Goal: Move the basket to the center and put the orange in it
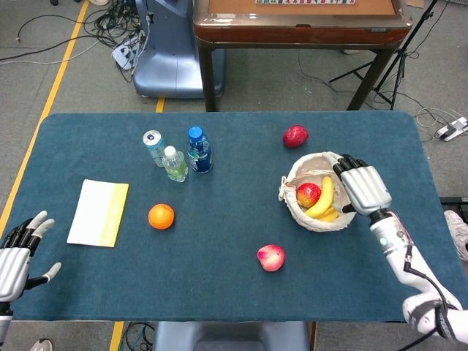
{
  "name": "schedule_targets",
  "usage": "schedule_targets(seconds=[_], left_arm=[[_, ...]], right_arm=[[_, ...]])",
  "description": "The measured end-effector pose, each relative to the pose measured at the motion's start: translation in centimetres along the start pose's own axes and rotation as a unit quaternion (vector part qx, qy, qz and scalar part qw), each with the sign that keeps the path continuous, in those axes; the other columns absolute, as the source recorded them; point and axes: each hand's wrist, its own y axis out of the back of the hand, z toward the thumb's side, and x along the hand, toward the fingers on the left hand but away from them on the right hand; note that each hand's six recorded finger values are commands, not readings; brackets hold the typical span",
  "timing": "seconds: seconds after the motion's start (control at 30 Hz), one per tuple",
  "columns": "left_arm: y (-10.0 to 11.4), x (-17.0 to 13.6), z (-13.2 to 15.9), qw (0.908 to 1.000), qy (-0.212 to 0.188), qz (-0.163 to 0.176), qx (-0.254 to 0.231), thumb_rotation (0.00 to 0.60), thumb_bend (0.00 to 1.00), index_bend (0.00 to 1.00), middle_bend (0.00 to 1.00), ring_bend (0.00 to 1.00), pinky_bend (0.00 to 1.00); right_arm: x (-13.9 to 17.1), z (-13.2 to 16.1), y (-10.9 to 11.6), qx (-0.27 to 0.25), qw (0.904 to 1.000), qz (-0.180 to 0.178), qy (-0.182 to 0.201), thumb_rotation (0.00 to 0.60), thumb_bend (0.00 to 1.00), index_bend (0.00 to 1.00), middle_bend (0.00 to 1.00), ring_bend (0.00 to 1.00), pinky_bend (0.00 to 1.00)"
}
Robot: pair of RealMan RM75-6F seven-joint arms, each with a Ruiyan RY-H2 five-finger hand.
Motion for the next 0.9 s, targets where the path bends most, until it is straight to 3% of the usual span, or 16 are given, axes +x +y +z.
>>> schedule_targets(seconds=[0.1, 0.2, 0.4, 0.5, 0.77, 0.9], left_arm=[[0.0, -0.1, -0.1, 1.0000, 0.002, -0.001, 0.001, 0.600, 0.25, 0.15, 0.05, 0.07, 0.09], [0.0, -0.2, -0.3, 1.0000, 0.004, -0.001, 0.002, 0.600, 0.25, 0.15, 0.05, 0.07, 0.09], [0.1, -0.4, -0.7, 0.9999, 0.010, -0.001, 0.003, 0.600, 0.25, 0.15, 0.05, 0.07, 0.09], [0.0, -0.4, -0.8, 0.9999, 0.013, -0.002, 0.004, 0.600, 0.25, 0.15, 0.05, 0.06, 0.09], [-0.1, -0.3, -0.7, 0.9999, 0.011, -0.002, 0.003, 0.600, 0.25, 0.15, 0.05, 0.06, 0.09], [-0.2, -0.3, -0.8, 0.9999, 0.012, -0.002, 0.002, 0.600, 0.25, 0.15, 0.05, 0.06, 0.09]], right_arm=[[-1.8, 0.6, -0.7, -0.004, 0.9999, 0.014, -0.005, 0.600, 0.02, 0.10, 0.20, 0.13, 0.26], [-3.2, 1.2, -1.3, -0.003, 0.9998, 0.020, -0.007, 0.600, 0.02, 0.19, 0.29, 0.23, 0.30], [-4.1, 1.4, -1.9, 0.003, 0.9998, 0.013, -0.013, 0.600, 0.09, 0.54, 0.56, 0.58, 0.68], [-4.4, 1.4, -2.3, -0.002, 0.9998, 0.009, -0.016, 0.600, 0.13, 0.62, 0.63, 0.69, 0.78], [-4.7, 1.6, -2.3, -0.065, 0.9976, 0.003, -0.025, 0.600, 0.19, 0.73, 0.71, 0.82, 0.89], [-4.7, 2.3, -1.7, -0.102, 0.9946, -0.004, -0.021, 0.600, 0.28, 0.79, 0.74, 0.85, 0.92]])
